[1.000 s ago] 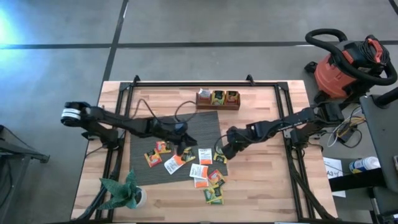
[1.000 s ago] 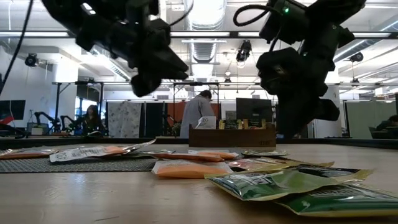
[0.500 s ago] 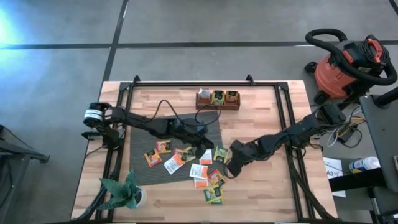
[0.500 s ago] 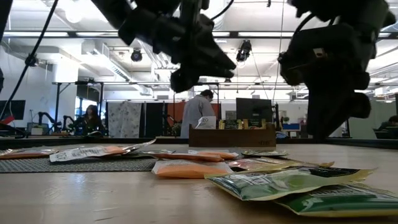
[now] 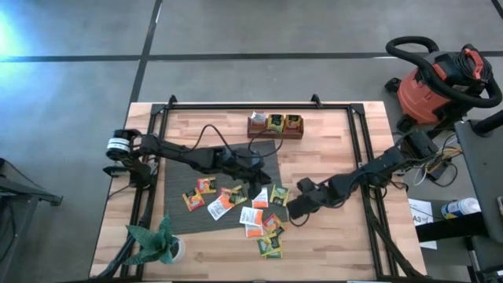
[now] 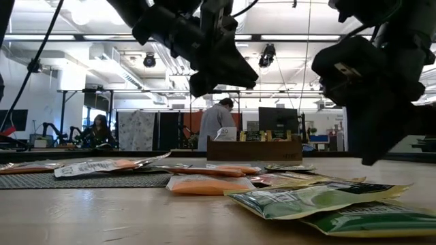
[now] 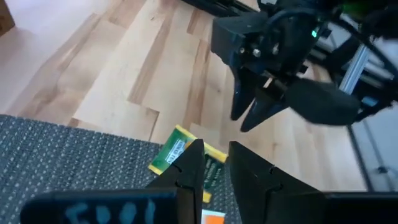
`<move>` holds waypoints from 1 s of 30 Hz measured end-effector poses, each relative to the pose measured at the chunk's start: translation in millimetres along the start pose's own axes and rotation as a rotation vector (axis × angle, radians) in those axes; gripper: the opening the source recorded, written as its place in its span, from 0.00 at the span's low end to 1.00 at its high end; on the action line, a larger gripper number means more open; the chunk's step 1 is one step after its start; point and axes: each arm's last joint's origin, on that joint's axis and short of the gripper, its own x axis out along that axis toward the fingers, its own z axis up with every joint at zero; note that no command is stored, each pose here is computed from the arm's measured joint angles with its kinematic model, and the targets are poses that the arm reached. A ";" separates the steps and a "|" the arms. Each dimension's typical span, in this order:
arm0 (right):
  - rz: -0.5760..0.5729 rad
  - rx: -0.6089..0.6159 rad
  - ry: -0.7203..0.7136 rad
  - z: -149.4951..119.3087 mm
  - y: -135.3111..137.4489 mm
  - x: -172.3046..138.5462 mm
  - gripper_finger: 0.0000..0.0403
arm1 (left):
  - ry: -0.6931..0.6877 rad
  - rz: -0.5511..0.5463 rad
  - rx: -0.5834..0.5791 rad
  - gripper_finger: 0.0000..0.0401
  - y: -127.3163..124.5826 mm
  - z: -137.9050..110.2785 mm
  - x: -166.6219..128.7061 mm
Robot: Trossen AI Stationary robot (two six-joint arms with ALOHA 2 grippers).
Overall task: Pick & Place Tea
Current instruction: Put the yellow tea bag into the middle section of the wooden organizer
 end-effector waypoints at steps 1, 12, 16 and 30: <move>0.007 0.003 0.015 -0.5 -0.6 0.8 0.29 | 0.005 0.002 0.025 0.17 0.7 -1.4 1.8; 0.151 0.012 0.023 -3.1 10.3 1.2 0.29 | 0.047 0.004 0.158 0.17 11.7 -21.4 31.7; 0.137 0.025 0.008 -3.7 9.0 4.1 0.29 | 0.027 -0.027 0.192 0.17 14.7 -27.8 44.7; 0.131 0.124 -0.135 0.7 8.5 19.1 0.29 | 0.118 -0.036 0.188 0.17 36.4 -60.0 76.2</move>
